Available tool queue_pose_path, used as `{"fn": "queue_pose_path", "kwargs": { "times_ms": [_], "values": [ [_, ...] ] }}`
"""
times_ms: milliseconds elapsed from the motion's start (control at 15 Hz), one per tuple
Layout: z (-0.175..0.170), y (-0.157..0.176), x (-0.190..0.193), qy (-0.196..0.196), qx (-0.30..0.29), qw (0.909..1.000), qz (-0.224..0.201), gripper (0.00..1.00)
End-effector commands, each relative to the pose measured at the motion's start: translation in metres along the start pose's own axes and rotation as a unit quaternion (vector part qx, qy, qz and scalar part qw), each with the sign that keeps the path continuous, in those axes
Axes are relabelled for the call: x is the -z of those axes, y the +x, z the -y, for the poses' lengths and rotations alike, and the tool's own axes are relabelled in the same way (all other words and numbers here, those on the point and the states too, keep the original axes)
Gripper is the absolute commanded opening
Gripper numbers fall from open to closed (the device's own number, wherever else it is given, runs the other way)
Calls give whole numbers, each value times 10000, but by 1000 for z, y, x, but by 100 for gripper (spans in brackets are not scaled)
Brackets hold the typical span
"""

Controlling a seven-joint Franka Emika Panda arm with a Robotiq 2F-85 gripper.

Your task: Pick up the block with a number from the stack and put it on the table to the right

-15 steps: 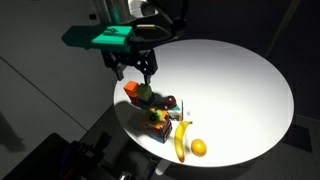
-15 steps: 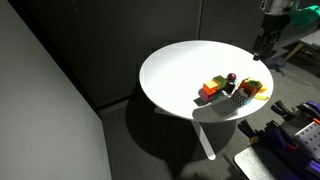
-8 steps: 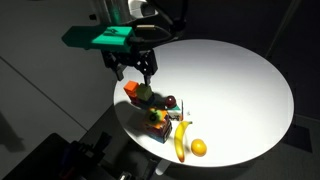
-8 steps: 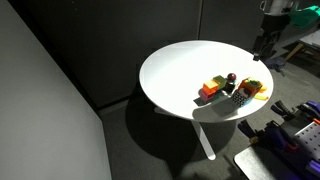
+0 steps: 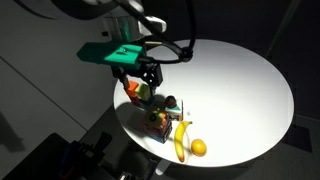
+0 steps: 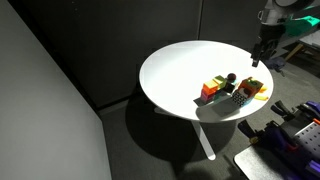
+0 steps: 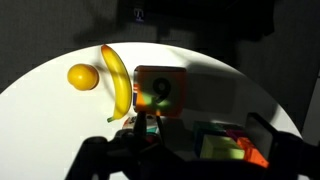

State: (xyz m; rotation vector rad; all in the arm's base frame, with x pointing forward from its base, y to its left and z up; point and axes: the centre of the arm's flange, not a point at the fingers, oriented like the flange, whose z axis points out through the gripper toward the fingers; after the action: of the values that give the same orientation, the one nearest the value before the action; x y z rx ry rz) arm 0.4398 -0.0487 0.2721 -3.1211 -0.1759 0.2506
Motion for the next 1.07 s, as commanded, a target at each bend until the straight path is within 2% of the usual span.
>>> {"fn": "queue_pose_path", "kwargs": {
  "times_ms": [0, 400, 1000],
  "values": [
    [-13, 2, -20, -137, -106, 9998, -91, 100],
    [-29, 0, -50, -271, -238, 9992, -152, 100],
    [-40, -10, -93, -168, -184, 9997, -69, 100]
  ]
}}
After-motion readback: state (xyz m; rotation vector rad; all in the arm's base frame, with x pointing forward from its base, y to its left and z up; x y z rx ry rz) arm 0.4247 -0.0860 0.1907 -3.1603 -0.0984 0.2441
